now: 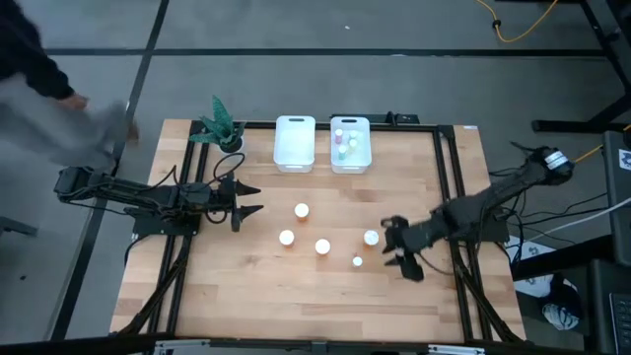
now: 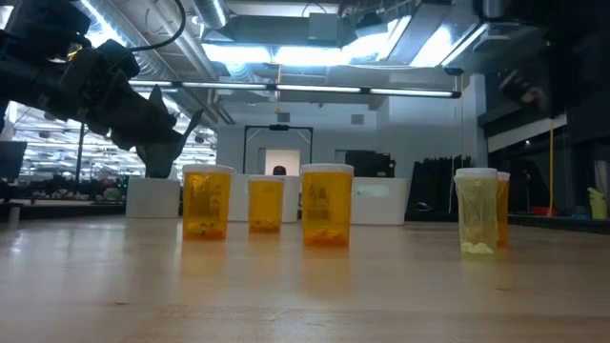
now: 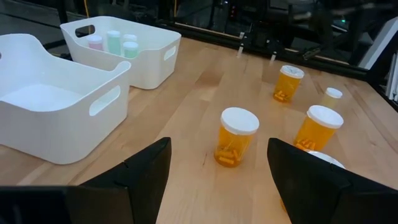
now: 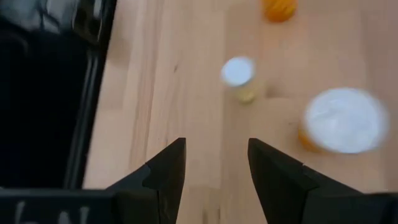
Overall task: Pick and place medicine bottles into bin by pill shape (circle, oval)
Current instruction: Put the small yellow pill bottle into the right white bin
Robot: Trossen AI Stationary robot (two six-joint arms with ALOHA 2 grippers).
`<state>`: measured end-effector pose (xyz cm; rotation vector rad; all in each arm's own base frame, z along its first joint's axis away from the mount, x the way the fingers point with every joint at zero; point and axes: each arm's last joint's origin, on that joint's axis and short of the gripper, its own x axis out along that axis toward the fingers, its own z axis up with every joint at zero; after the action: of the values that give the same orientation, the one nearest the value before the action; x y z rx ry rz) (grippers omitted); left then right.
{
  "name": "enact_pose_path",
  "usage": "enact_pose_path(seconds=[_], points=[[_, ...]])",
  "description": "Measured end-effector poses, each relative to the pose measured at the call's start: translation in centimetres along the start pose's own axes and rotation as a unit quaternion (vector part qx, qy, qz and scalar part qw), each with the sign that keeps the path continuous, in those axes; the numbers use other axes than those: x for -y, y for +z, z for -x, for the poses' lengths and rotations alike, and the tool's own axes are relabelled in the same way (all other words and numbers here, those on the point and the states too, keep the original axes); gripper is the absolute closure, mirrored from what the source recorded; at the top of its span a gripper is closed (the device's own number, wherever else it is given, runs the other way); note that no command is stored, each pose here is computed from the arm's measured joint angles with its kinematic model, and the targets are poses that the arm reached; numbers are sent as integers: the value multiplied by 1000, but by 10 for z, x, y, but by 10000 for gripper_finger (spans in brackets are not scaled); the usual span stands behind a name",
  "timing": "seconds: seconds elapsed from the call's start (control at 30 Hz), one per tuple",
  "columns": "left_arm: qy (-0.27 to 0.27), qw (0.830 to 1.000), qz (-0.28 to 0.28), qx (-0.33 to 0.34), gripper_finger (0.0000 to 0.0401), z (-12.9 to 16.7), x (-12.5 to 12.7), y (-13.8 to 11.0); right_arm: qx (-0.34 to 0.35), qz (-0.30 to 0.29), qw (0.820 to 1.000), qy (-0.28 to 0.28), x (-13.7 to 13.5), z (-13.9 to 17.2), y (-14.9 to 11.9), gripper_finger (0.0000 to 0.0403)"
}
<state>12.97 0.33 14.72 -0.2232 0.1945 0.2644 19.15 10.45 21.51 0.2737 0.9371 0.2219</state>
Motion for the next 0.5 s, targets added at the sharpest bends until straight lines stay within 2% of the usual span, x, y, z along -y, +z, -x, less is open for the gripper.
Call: enact_pose_path(seconds=[0.17,0.5], points=[[0,1000,0,0,142,0,0,0,-10,50,998,-38,-17,-28,-12,228],[0,1000,1,1,142,0,0,0,12,61,990,-123,-15,-72,-16,228]])
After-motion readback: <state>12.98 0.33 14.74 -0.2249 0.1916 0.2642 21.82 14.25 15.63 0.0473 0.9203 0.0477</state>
